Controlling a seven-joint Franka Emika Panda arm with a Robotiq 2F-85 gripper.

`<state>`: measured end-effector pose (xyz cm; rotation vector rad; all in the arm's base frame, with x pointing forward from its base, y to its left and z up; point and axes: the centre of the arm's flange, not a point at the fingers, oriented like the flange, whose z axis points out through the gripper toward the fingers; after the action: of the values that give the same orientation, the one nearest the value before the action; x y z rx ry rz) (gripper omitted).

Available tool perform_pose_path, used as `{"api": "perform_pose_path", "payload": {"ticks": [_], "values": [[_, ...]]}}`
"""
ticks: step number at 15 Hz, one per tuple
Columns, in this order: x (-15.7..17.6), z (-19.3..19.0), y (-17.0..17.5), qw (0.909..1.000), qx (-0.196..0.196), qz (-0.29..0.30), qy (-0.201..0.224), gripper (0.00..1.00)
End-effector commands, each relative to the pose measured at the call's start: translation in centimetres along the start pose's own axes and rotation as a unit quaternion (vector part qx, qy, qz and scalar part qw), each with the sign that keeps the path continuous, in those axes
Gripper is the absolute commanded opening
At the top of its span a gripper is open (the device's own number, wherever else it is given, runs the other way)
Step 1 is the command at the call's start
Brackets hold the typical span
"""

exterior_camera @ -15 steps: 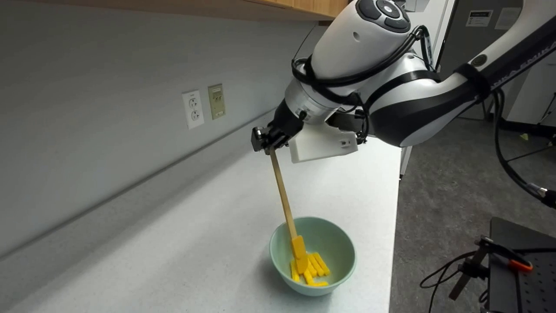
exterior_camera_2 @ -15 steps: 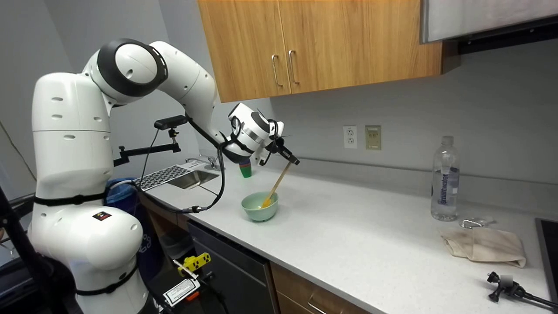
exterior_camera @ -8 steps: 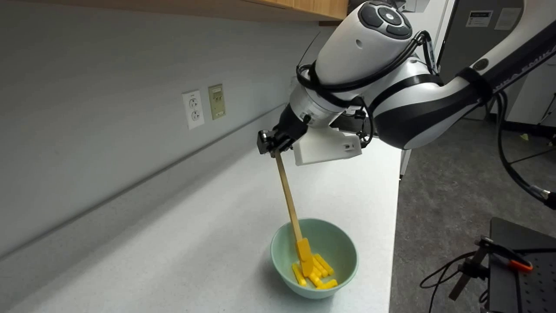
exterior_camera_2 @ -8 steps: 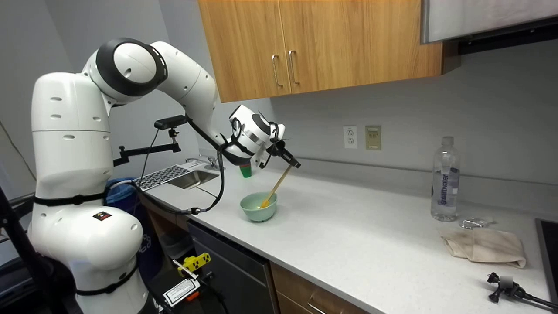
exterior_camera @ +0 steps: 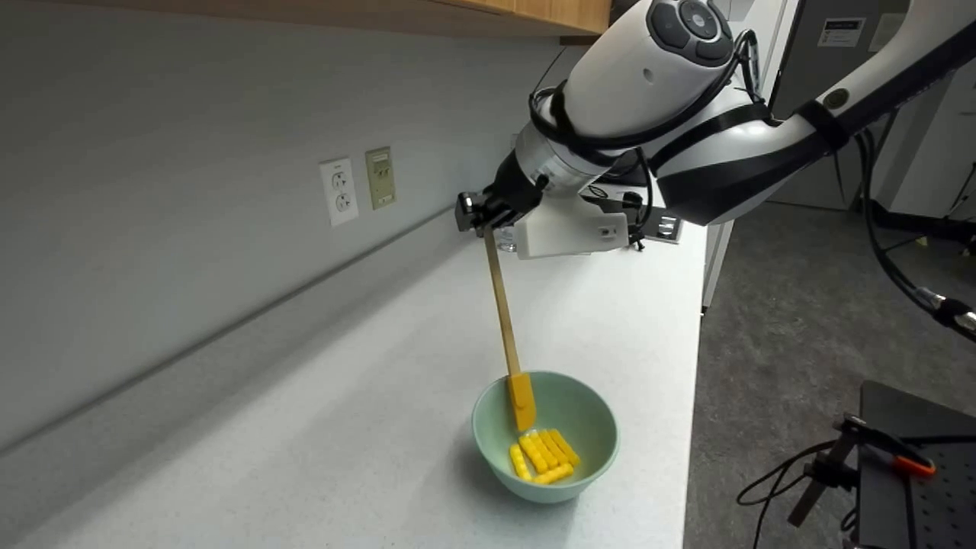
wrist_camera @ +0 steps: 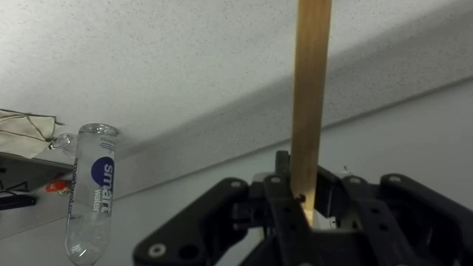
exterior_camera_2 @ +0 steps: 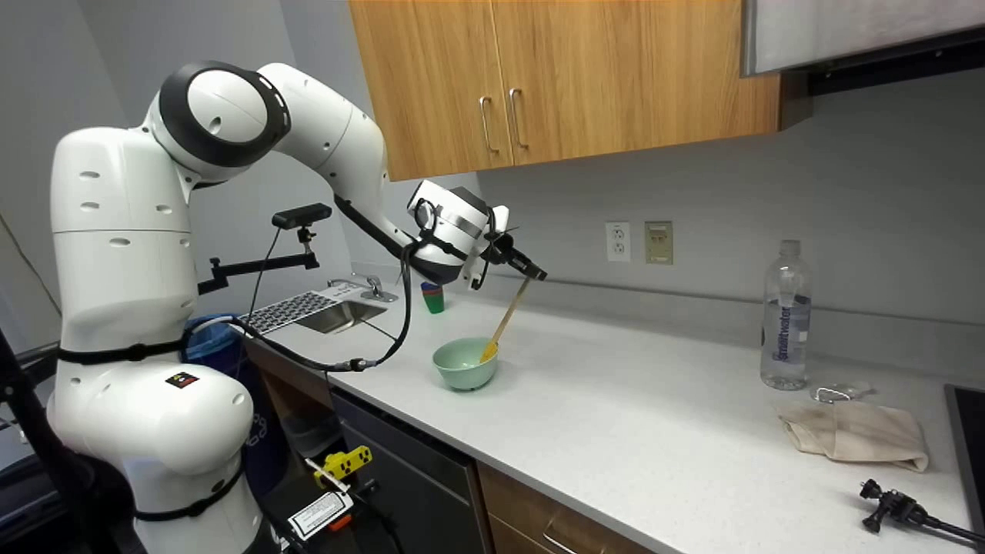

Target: Mix in the bowl with the spatula

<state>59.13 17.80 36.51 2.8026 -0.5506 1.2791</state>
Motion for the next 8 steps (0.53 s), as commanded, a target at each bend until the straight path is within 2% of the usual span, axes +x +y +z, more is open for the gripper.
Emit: {"api": "perform_pose_path", "payload": {"ticks": [1,7,8], "values": [[-0.8,-0.9,0.0,0.9996,0.019,0.010,-0.020,0.02],[-2.6,0.0,-0.1,0.9924,0.037,0.049,-0.106,0.02],[-2.8,0.1,0.0,0.9921,0.035,0.053,-0.109,0.02]]}}
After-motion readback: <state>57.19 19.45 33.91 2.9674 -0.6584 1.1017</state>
